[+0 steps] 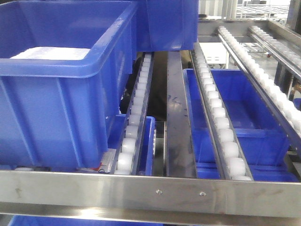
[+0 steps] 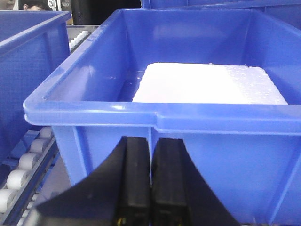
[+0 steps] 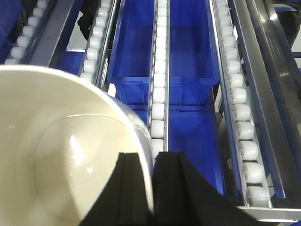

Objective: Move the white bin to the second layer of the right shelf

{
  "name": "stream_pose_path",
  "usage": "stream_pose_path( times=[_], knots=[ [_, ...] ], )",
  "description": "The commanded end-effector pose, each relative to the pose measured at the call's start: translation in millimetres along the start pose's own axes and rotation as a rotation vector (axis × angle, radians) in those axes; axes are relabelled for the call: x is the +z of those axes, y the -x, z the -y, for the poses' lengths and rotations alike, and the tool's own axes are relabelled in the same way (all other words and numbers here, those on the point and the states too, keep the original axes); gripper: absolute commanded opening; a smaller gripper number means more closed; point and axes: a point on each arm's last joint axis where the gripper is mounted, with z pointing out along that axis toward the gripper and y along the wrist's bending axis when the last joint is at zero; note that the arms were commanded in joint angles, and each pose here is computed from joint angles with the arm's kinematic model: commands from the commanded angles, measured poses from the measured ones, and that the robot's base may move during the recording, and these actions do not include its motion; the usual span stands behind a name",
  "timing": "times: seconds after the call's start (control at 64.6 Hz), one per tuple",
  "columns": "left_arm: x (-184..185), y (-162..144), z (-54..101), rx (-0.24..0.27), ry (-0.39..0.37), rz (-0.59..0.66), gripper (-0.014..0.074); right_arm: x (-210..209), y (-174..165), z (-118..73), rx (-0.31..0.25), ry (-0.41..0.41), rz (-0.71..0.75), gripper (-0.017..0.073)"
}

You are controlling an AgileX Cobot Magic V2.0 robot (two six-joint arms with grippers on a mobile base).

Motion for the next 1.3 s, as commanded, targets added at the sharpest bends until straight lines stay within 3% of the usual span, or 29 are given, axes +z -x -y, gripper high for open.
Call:
stream_pose_path(
  times=[0.0,0.526,0.82,1.284],
  knots=[
    [0.2,-4.4,0.0,-0.011,-0.003,0.058,0.0085,-4.2,16.6,-1.4,-0.003,0.008,0.120,0.0048],
    [0.2,-4.4,0.0,-0.011,-0.003,0.058,0.0085,-4.0,16.4,-2.0,0.005,0.014,0.120,0.0048],
    [0.2,-4.4,0.0,-0.011,-0.003,0.058,0.0085,-1.4,25.6,-3.5,0.005,0.029,0.211,0.0048],
    [0.2,-4.4,0.0,-0.011,-0.003,0.058,0.0085,72.2,17.6,-6.1,0.001,0.036,0.143,0.0048]
  ],
)
